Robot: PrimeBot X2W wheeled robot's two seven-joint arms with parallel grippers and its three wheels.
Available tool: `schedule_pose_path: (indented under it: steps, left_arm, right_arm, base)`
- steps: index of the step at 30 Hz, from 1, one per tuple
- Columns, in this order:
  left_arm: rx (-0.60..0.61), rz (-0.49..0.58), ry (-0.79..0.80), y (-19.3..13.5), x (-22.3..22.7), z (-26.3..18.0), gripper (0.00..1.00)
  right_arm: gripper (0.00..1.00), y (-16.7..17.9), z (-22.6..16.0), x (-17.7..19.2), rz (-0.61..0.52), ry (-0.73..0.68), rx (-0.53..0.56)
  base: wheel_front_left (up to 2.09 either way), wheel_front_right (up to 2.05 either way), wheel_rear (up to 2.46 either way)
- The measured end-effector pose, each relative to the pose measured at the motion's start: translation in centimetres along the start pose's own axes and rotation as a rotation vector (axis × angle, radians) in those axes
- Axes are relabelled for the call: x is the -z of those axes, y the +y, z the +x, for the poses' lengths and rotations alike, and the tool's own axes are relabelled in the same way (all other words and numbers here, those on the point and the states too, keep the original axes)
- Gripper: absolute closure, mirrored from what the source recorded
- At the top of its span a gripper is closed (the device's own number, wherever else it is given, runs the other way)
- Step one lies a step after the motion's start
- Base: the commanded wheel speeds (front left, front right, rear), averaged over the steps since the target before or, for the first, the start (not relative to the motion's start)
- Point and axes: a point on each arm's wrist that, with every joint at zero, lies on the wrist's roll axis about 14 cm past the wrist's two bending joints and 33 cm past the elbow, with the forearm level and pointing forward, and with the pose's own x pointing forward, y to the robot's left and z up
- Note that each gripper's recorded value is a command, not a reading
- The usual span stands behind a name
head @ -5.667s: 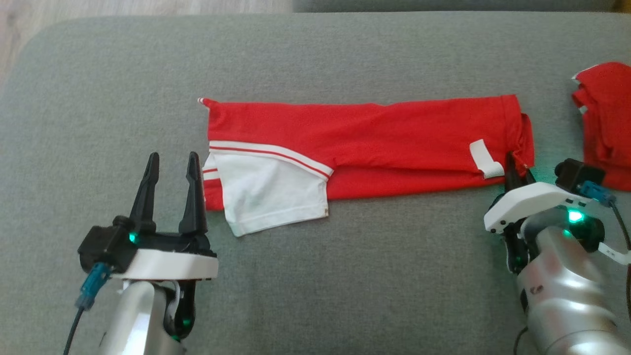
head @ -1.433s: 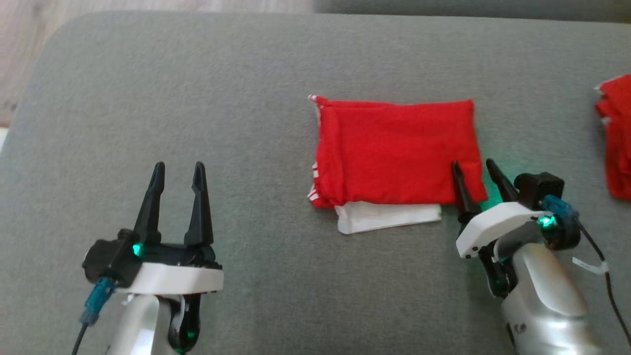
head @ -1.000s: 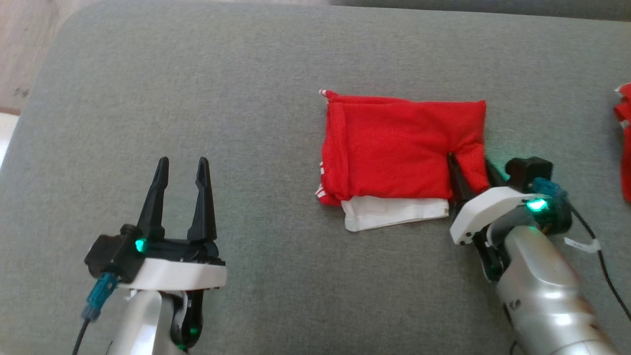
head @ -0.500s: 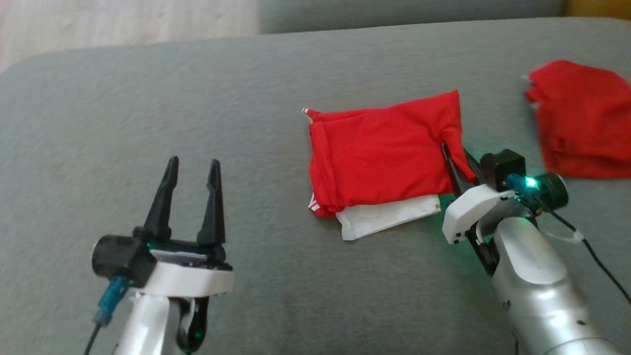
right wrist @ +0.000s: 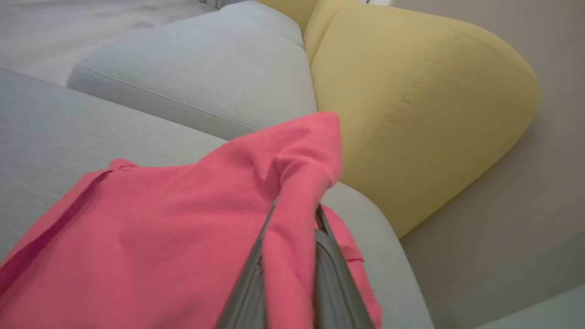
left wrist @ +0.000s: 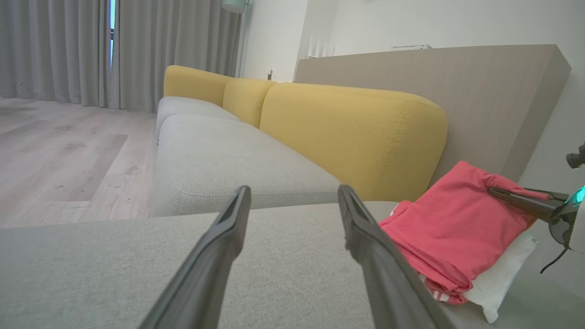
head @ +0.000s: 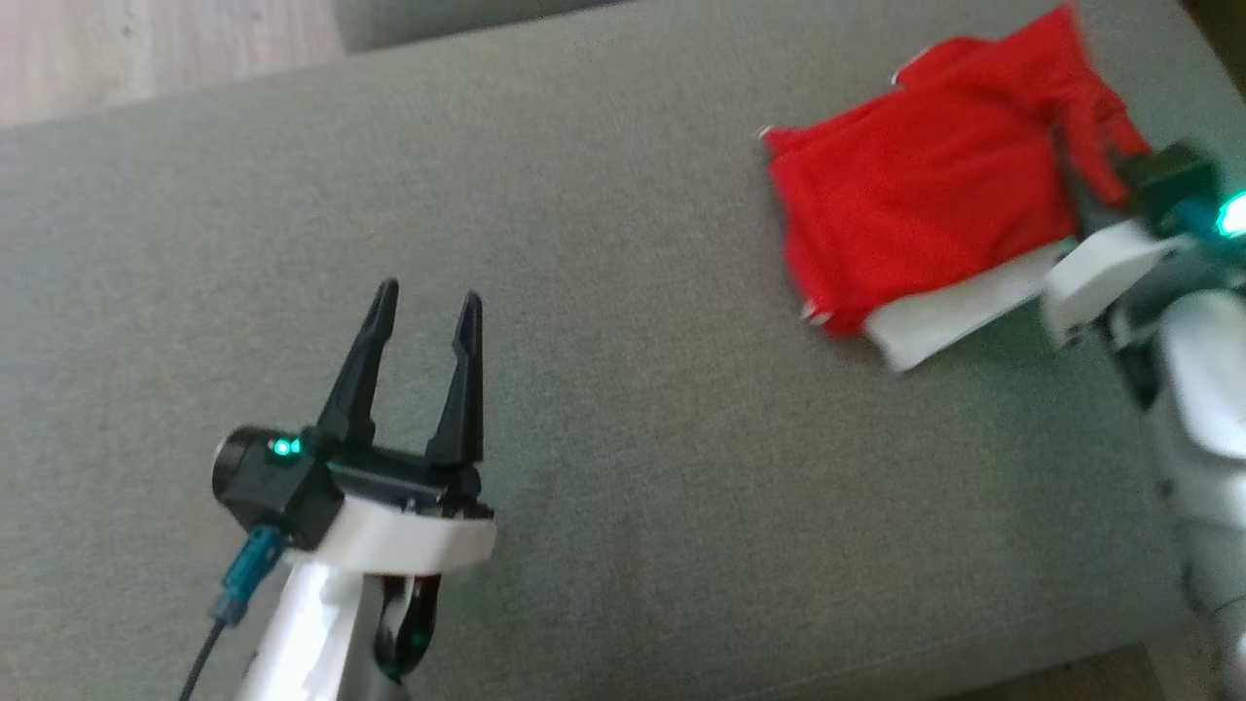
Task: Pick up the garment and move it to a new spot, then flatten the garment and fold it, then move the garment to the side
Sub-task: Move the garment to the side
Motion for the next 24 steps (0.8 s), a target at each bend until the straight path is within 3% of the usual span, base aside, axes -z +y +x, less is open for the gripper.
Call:
schedule_pose_path:
  steps: [9,13,14,15,16,24]
  left_arm:
    - [0.031,-0.020,-0.027,0.3,0.3,2.6,0.00]
    - [0.014,-0.019,-0.019,1.2,0.7,2.6,0.00]
    - [0.010,-0.019,-0.014,1.4,0.9,2.6,0.00]
    - [0.005,-0.025,-0.009,1.6,1.2,2.5,0.00]
    - [0.001,-0.028,-0.005,1.8,1.3,2.5,0.00]
    - [-0.025,-0.013,-0.021,2.9,0.5,2.4,0.00]
  right_arm:
    - [1.00,-7.0,1.4,2.4,-0.082,0.101,0.127]
    - [1.00,-7.8,2.3,3.1,-0.079,0.121,0.147]
    - [0.90,-7.6,2.6,3.2,-0.075,0.125,0.144]
    - [0.35,-7.5,2.8,3.4,-0.071,0.128,0.144]
    - [0.00,-7.5,2.9,3.6,-0.069,0.132,0.146]
    - [0.00,-6.3,3.8,3.4,0.003,0.120,0.159]
  base:
    - [0.00,0.00,0.00]
    - [0.00,0.00,0.00]
    - [0.00,0.00,0.00]
    - [0.00,0.00,0.00]
    - [0.00,0.00,0.00]
    - [0.00,0.00,0.00]
